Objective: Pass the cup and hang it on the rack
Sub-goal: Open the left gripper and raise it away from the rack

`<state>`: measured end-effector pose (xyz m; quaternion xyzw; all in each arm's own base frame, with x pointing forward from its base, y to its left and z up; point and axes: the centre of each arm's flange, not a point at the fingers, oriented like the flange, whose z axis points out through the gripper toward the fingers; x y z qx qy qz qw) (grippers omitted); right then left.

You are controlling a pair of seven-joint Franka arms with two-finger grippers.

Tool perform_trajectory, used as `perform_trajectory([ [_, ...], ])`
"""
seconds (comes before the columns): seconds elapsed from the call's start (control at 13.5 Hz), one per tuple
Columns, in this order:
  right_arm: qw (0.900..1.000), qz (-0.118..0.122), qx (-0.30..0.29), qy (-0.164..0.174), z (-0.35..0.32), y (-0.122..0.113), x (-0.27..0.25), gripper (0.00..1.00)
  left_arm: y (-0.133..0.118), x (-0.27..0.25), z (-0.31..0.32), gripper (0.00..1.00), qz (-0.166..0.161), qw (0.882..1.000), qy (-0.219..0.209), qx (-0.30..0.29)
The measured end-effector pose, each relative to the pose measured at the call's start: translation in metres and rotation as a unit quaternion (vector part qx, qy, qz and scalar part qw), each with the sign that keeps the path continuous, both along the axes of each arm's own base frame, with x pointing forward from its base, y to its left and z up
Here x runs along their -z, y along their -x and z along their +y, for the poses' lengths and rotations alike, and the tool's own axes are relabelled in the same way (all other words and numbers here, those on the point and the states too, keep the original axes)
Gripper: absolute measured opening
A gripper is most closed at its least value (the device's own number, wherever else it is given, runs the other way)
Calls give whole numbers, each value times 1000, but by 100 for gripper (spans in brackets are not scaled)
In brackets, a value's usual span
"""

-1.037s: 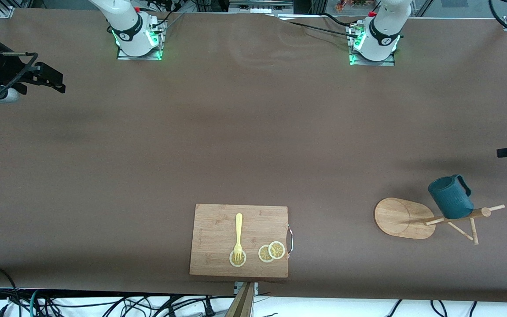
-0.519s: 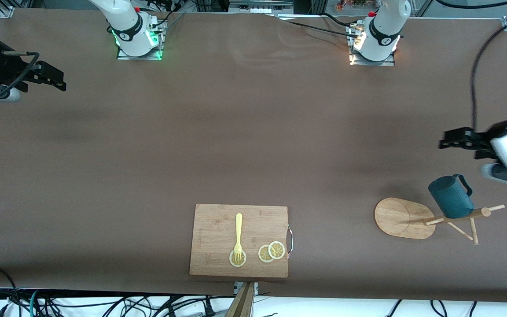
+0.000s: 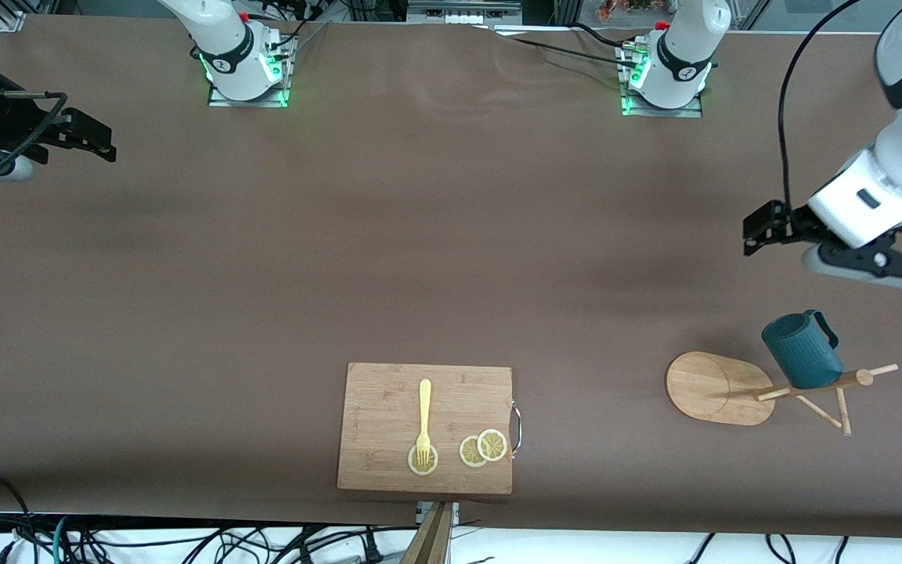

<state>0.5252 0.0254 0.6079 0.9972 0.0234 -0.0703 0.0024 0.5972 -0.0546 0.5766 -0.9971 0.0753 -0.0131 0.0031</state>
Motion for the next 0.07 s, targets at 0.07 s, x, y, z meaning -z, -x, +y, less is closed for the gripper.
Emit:
perform_trajectory([
  [0.07,1000,0,0,0,1,0,0,100,9,-3,5,100,0,1000,-2,-4],
])
